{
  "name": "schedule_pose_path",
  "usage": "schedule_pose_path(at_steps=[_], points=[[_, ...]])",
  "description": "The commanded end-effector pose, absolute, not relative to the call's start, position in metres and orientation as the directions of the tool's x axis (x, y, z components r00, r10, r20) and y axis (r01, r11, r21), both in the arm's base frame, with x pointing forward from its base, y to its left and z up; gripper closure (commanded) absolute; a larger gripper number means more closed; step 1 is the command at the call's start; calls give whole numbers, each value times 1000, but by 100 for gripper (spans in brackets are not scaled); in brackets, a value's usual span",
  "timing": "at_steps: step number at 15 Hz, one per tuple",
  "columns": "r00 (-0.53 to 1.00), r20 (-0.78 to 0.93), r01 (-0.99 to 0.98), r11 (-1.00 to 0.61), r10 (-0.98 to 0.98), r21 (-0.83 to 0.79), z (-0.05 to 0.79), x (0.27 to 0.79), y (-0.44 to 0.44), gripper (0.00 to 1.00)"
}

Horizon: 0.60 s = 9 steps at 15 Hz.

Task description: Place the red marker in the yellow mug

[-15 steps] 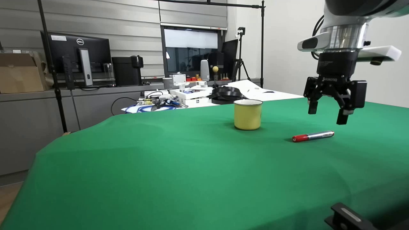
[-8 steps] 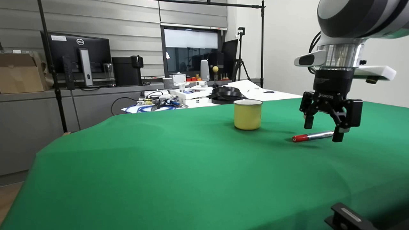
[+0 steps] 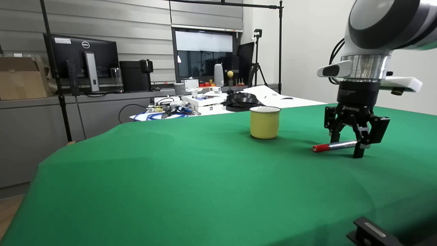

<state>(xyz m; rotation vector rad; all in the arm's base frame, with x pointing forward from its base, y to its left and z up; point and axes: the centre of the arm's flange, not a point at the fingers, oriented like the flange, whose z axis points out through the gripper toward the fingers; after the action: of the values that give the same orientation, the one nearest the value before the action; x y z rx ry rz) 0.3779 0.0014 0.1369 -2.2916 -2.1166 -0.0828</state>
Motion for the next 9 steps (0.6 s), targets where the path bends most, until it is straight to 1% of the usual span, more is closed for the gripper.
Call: schedule_pose_path(at_steps=[1,2,4,5,6,7,9], points=[[92,51,995,-94,994,36,131,383,-1,61],[89,49,995,-91,995,39,132,383,-1,66],[85,42,995,-87,995,42,134,385,-1,80],[86,40,995,-88,995,37,136,387,-1,38],[87,42,995,-89,995,35,137,387,-1,42],[86,46,996,-87,995,28,138,387,-2,42],[86,46,996,-87,995,20,139,387,-2,31]])
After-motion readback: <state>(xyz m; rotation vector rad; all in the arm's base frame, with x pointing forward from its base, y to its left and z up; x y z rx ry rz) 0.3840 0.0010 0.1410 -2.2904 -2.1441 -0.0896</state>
